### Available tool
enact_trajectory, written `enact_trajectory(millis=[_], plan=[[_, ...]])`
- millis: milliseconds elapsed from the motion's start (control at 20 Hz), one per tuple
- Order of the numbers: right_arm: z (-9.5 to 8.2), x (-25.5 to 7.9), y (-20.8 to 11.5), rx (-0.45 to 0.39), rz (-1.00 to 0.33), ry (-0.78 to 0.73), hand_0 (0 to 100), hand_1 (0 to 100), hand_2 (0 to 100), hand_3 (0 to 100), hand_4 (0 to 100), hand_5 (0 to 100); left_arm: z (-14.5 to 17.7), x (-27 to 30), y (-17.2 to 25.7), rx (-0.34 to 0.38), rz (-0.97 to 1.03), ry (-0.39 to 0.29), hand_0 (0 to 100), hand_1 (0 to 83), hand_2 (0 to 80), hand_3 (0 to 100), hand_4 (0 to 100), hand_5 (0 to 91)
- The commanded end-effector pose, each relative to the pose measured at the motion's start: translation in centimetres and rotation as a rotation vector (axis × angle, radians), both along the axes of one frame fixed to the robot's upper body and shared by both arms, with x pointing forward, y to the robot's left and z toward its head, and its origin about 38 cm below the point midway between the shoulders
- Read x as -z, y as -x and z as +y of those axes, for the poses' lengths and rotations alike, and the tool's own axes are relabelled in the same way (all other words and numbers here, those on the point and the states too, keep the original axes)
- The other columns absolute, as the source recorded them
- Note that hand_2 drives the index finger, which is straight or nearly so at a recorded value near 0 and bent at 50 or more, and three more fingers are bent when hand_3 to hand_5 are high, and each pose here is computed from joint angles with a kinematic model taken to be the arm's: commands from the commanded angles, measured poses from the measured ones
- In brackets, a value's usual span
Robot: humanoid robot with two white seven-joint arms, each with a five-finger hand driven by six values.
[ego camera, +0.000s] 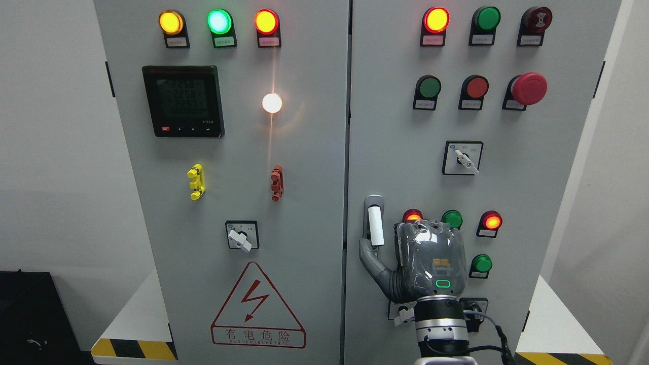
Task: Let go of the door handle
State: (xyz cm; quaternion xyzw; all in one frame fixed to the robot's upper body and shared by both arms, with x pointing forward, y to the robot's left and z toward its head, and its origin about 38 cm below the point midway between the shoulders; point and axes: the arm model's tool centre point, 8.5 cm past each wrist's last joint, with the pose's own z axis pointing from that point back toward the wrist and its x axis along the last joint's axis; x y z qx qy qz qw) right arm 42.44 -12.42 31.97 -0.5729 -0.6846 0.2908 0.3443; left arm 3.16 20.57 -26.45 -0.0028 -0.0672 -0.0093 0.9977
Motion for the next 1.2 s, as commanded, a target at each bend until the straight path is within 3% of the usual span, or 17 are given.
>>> enact_trajectory(millis=[0, 1152], plan=[[-0.04, 0.05, 0.01, 0.003, -0.001, 0.000, 39, 26, 100, 100, 100, 100, 0.01, 0.04, 1.08, -0.002, 0.016, 0.000, 12, 55.6, 0.0, 0, 0, 0.0], [-0.09, -0.28, 0.30, 0.002, -0.014, -0.004, 49, 29, 100, 100, 100, 100, 0.01, 0.04, 1.08, -0.002, 0.016, 0.000, 12, 55.6, 0.0, 0, 0, 0.0]])
